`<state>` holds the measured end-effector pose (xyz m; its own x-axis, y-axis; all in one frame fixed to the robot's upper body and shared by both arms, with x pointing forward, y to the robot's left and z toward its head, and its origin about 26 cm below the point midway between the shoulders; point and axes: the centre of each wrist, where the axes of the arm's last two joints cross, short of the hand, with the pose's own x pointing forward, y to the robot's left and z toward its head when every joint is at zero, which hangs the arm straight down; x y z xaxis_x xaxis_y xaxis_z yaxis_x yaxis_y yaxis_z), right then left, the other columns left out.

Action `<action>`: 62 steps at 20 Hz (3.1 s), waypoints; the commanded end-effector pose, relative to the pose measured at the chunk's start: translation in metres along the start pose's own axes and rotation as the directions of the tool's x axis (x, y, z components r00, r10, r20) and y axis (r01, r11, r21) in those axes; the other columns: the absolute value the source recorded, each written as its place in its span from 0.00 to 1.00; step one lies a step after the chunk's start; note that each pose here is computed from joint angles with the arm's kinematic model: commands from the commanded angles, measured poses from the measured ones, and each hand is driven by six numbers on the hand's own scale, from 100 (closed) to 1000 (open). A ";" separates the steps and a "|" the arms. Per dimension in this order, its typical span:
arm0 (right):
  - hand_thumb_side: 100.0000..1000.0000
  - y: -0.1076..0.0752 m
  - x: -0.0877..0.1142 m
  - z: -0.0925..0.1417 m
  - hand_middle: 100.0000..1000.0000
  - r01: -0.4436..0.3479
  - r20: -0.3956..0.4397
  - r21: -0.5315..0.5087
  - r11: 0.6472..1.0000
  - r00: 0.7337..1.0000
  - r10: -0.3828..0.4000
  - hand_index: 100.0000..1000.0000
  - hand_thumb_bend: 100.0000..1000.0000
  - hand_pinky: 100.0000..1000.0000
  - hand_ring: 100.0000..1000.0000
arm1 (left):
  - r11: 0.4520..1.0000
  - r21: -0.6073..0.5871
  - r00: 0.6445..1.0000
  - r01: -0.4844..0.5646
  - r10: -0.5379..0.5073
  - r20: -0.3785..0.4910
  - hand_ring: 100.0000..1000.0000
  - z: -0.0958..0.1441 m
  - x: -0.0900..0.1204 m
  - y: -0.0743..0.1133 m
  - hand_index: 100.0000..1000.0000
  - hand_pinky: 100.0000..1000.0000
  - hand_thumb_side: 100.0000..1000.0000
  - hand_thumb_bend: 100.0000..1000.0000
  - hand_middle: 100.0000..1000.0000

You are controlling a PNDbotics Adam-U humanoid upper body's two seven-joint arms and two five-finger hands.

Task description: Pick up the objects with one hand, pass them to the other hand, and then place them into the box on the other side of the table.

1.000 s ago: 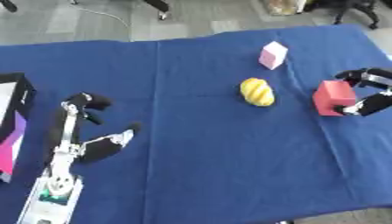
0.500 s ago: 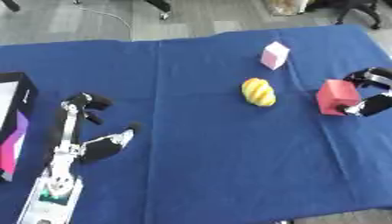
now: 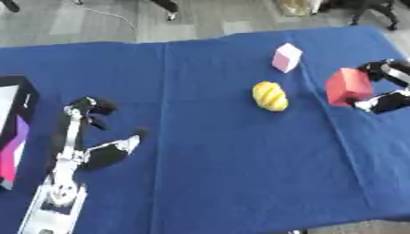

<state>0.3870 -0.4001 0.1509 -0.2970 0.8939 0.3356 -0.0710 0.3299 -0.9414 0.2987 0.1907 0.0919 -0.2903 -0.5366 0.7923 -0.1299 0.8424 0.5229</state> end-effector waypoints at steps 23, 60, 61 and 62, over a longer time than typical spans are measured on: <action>0.33 0.067 0.235 -0.026 0.39 0.820 0.469 -0.015 0.573 0.511 -0.720 0.36 0.00 0.65 0.57 | 0.994 -0.087 0.988 0.072 -0.060 0.139 0.72 -0.042 0.009 -0.049 0.67 0.50 0.15 0.95 0.59; 0.48 0.098 0.275 -0.025 0.38 0.863 0.066 0.369 0.345 0.346 -0.936 0.38 0.00 0.63 0.56 | 0.933 0.168 0.835 0.318 -0.360 0.417 0.79 -0.050 0.038 -0.054 0.79 0.60 0.12 0.96 0.73; 0.48 0.098 0.277 -0.024 0.38 0.855 0.067 0.386 0.346 0.349 -0.935 0.38 0.00 0.63 0.56 | 0.933 0.162 0.834 0.321 -0.359 0.419 0.79 -0.050 0.038 -0.056 0.79 0.60 0.12 0.96 0.73; 0.48 0.097 0.279 -0.024 0.38 0.846 0.067 0.405 0.347 0.351 -0.934 0.38 0.00 0.63 0.56 | 0.934 0.160 0.834 0.320 -0.358 0.419 0.79 -0.050 0.038 -0.057 0.79 0.60 0.12 0.96 0.73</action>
<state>0.3218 -0.1115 0.1433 -0.0689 -0.0098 0.9976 -0.6426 0.7653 -0.0369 0.3410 0.1223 0.1012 -0.5773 -0.7314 0.3630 -0.3562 0.6256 0.6941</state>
